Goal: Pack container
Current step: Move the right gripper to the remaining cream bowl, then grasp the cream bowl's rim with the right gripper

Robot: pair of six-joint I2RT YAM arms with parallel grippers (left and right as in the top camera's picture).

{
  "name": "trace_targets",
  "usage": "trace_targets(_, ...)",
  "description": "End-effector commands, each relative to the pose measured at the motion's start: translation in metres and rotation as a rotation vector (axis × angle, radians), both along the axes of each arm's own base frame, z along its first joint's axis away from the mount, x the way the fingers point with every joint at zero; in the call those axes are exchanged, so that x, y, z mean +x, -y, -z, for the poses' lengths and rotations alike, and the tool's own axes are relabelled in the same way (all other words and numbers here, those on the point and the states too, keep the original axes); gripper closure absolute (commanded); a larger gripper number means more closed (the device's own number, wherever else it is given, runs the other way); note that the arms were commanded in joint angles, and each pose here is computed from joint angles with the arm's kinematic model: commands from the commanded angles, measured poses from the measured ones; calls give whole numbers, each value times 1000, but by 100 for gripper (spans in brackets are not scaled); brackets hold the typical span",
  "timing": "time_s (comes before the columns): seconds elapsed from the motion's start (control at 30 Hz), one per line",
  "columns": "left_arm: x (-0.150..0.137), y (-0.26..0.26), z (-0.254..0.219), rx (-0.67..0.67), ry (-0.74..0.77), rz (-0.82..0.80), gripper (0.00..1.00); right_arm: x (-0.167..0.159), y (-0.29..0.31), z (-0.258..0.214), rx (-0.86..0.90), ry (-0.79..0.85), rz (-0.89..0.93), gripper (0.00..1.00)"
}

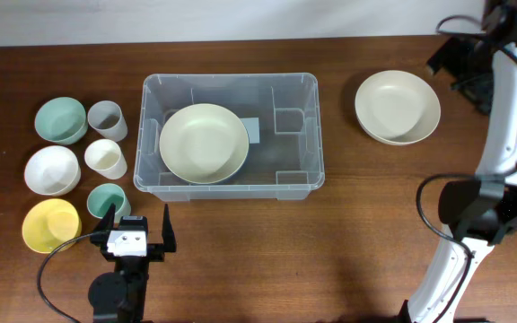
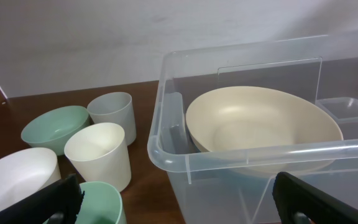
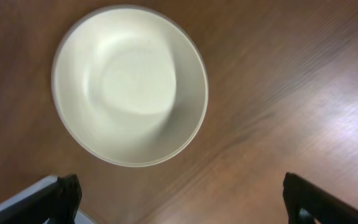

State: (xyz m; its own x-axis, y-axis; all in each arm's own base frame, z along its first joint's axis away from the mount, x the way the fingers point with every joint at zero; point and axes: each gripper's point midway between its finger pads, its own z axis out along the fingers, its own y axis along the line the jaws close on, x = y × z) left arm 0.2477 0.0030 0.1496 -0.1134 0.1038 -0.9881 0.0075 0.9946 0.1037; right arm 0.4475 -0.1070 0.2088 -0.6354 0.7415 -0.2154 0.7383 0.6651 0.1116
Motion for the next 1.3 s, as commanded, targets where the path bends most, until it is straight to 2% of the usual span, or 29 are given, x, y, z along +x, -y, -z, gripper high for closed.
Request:
trace_targets(0.0,0,-3,3,-9,-8,-14,0,-1,-6,49,111,-81,6,1)
trace_targets(0.2,0,-3,3,-9,-8,-14,0,3,-12,105,221,-100,14,1)
trace_targets(0.57,0,-3,3,-9,-8,-14,0,-5,-15,167,238,-137,11,1)
trace_targets(1.03,0,-3,3,-9,-8,-14,0,1,-14,188,239,-106,7,1)
trace_targets(1.27,0,-3,3,-9,-8,-14,0,-1,-14,206,244,-141,11,1)
